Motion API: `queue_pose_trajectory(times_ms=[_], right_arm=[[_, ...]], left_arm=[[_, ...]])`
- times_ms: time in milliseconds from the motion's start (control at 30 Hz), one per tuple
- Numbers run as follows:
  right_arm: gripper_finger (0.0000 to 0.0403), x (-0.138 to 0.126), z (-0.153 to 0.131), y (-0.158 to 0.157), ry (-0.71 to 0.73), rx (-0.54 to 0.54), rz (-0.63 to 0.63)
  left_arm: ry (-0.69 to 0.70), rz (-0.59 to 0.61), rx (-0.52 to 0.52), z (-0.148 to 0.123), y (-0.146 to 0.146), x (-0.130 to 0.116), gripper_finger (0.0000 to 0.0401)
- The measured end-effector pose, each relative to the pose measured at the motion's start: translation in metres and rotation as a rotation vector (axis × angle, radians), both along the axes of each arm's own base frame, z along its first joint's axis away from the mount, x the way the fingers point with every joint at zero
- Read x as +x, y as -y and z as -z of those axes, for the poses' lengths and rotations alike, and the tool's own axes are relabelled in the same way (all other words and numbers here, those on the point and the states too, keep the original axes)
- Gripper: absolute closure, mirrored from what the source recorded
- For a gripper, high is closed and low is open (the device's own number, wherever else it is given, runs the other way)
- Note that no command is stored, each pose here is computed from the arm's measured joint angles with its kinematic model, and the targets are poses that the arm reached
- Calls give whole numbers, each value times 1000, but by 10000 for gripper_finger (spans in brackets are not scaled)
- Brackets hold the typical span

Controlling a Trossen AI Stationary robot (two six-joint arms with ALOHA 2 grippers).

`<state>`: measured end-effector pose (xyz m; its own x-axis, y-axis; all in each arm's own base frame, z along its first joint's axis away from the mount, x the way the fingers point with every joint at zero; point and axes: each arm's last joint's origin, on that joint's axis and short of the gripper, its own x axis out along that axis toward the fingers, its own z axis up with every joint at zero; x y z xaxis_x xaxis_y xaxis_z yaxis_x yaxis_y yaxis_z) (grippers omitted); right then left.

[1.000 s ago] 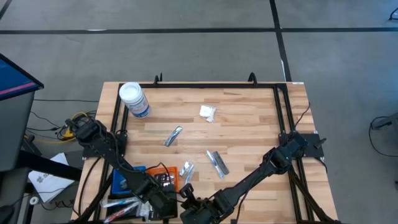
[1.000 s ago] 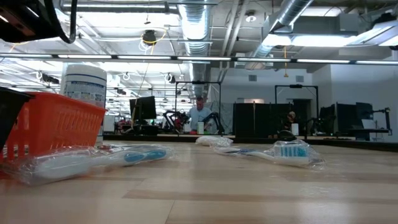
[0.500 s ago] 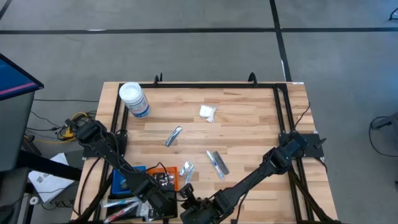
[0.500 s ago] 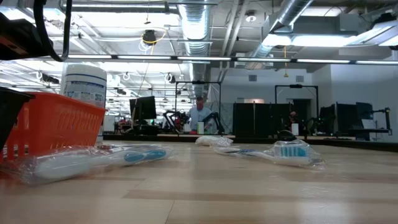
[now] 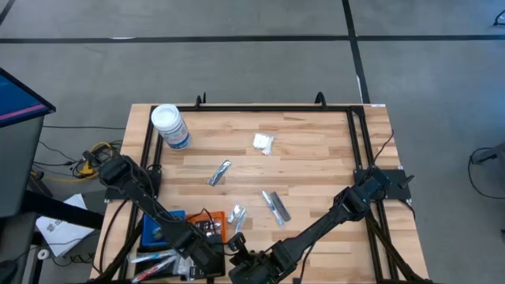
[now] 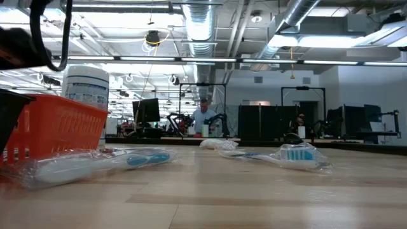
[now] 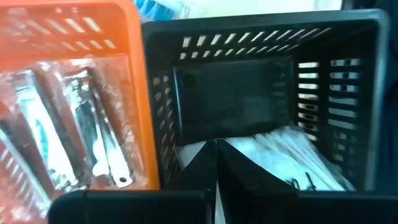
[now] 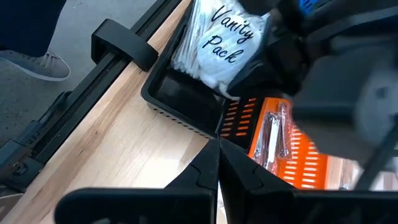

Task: Pick & Place Travel size toiletries
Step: Put the bottom cotton pack into the right black basket, then adjust the blue toothbrush

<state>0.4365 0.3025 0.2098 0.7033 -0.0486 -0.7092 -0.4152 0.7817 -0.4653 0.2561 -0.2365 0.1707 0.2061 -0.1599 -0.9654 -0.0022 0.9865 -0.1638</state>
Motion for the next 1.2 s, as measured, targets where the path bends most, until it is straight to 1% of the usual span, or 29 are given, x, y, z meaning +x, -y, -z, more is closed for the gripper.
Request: queue_pose_trajectory(times_ms=[100,367,467,600,700,767,867,933,1067,1133,1200], right_arm=[[403,0,0,0,0,0,0],[403,0,0,0,-1,-1,0],[403,0,0,0,-1,-3,-2],[403,0,0,0,2,-12,-6],[403,-2,0,-2,23,-60,5],[403,-5,-3,-5,65,-130,33],[403,-16,-17,-8,117,-216,77],[403,-22,-24,-11,120,-212,80],[403,-27,-27,-9,101,-193,89],[403,-27,-18,-7,87,-187,110],[403,-30,-1,-4,56,-185,155]], left_arm=[[-10,21,22,7,1,1,401],[6,24,40,7,0,1,401],[25,26,33,-3,-1,-2,401],[103,14,1,-29,-6,-6,401],[187,4,-18,-53,-10,-13,401],[255,-9,-5,-66,-13,-18,401],[395,-26,53,-86,-17,-27,401],[486,-28,76,-100,-18,-35,401],[581,-29,145,-107,-13,-48,401],[634,-26,170,-111,-7,-57,401],[662,-10,191,-110,0,-65,401]])
